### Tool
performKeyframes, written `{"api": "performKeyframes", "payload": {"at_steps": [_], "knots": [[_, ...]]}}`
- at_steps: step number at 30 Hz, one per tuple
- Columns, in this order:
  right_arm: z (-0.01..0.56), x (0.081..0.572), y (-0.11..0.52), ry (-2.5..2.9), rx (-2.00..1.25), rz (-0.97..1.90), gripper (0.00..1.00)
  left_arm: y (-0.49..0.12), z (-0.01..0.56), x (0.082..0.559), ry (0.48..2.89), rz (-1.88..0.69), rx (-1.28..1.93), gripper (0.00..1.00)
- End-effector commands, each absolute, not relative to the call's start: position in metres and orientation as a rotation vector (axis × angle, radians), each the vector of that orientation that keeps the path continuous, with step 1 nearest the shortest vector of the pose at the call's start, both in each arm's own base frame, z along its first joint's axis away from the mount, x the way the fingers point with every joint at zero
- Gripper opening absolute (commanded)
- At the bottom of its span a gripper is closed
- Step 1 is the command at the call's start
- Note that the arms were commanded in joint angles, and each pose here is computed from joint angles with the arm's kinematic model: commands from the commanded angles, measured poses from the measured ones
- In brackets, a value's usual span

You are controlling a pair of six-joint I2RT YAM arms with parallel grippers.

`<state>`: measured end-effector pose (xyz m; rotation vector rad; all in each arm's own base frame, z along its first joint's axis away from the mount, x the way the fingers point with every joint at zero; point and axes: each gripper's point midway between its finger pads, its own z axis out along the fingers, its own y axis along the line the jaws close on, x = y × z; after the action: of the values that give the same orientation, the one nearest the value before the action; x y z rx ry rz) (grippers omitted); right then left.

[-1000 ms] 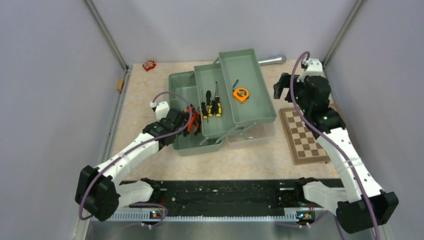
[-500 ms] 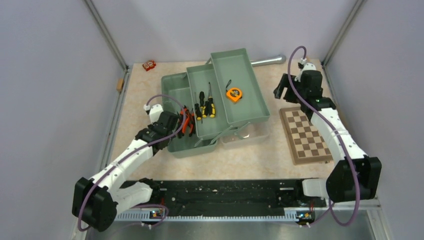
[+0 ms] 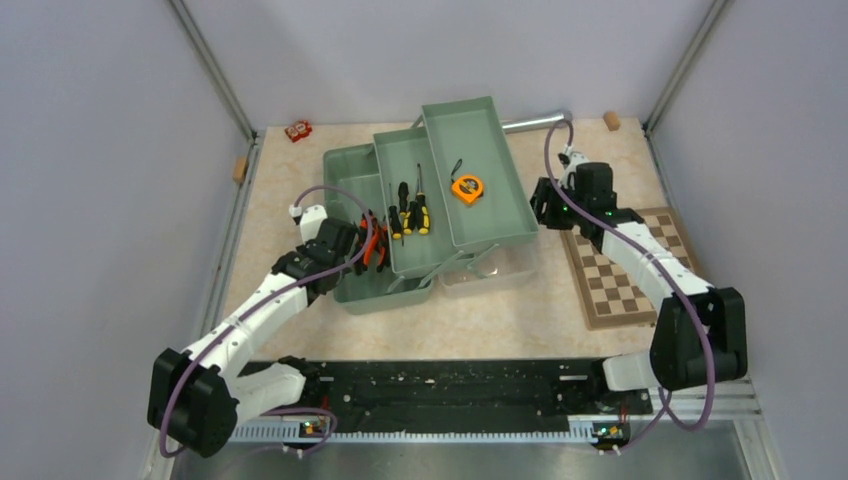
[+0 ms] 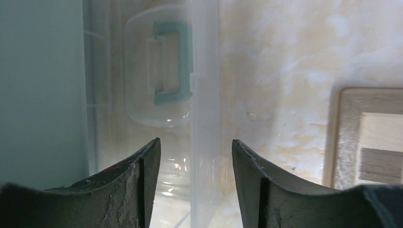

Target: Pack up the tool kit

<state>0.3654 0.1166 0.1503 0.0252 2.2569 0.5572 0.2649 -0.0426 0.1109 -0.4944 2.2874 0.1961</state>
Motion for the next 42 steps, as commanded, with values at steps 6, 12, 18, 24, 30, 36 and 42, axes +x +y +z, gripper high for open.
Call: {"api": "performKeyframes", "payload": {"at_steps": [6,12,18,24,30,36,42], "knots": [[0.114,0.364,0.129,2.303,-0.012,0.519,0.50,-0.036,0.133,0.285,2.126,0.145,-0.615,0.01],[0.107,0.364,0.135,2.321,-0.051,0.485,0.44,-0.043,0.130,0.286,2.144,0.102,-0.596,0.01],[0.102,0.363,0.134,2.341,-0.070,0.404,0.39,-0.057,0.131,0.291,2.165,0.019,-0.557,0.01],[0.105,0.363,0.128,2.343,-0.083,0.317,0.28,-0.064,0.133,0.292,2.160,-0.036,-0.544,0.01],[0.129,0.365,0.127,2.303,-0.105,0.258,0.00,-0.082,0.142,0.294,2.154,-0.162,-0.477,0.02],[0.161,0.365,0.127,2.253,-0.134,0.162,0.00,-0.122,0.160,0.297,2.117,-0.385,-0.401,0.03],[0.196,0.363,0.118,2.185,-0.122,0.125,0.00,-0.144,0.171,0.300,2.106,-0.445,-0.366,0.03]]}}
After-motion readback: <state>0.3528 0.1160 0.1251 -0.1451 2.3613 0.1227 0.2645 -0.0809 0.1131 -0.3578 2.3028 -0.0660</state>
